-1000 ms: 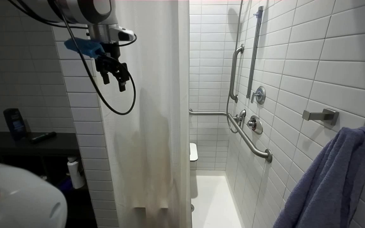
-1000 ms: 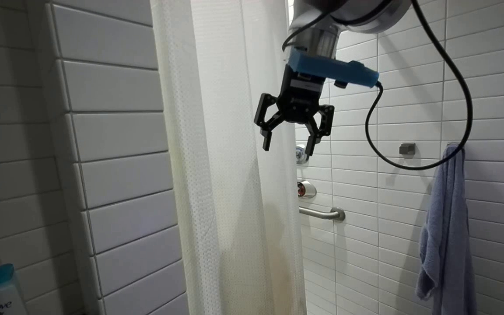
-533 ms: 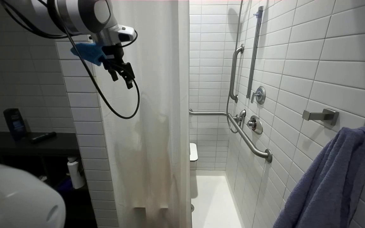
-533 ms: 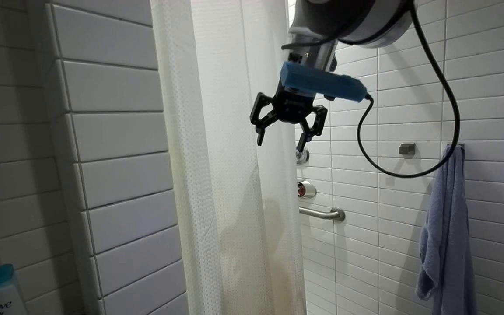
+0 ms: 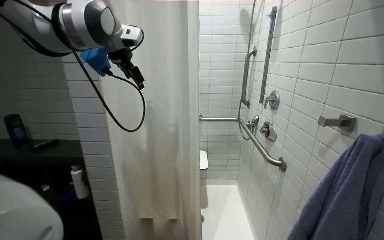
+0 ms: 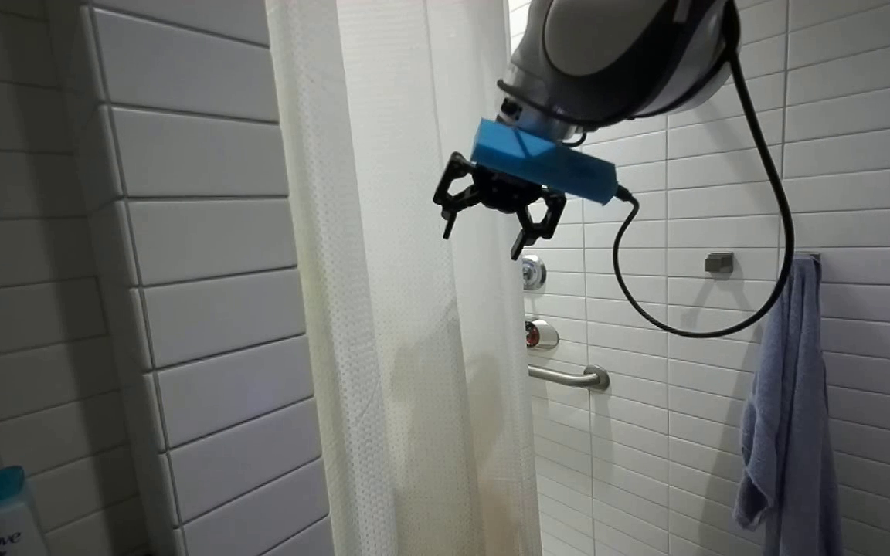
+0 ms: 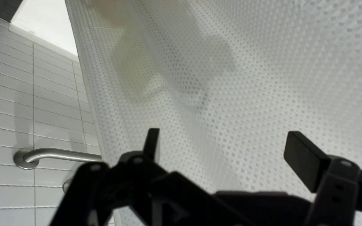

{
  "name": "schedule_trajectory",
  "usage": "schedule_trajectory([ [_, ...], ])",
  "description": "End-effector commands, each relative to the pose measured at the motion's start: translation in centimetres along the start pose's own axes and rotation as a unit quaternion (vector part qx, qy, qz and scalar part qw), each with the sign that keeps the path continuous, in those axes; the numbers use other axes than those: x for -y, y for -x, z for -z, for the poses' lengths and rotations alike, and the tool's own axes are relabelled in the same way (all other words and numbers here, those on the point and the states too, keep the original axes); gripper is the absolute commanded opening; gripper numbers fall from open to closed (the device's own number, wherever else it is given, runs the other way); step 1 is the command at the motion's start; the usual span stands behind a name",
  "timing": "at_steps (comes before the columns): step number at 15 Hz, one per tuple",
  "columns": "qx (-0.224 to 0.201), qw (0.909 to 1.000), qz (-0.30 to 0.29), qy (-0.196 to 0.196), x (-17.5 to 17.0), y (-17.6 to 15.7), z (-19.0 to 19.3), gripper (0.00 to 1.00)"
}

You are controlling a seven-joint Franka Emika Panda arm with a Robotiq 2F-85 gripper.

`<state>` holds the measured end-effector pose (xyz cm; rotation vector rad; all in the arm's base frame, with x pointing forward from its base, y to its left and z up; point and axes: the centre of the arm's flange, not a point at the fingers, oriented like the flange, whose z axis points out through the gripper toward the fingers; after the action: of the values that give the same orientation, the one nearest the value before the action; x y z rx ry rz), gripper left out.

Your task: Move the shower curtain to the left

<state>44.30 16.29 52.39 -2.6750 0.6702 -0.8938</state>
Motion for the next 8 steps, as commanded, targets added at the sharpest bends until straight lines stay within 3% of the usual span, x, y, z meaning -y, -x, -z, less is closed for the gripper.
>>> schedule_trajectory([
  [1, -0.04, 0.9973, -0.062, 0.0, 0.55, 0.48, -0.65, 1.0],
  [8, -0.07, 0.9803, -0.183, 0.028, 0.77, 0.61, -1.2, 1.0],
])
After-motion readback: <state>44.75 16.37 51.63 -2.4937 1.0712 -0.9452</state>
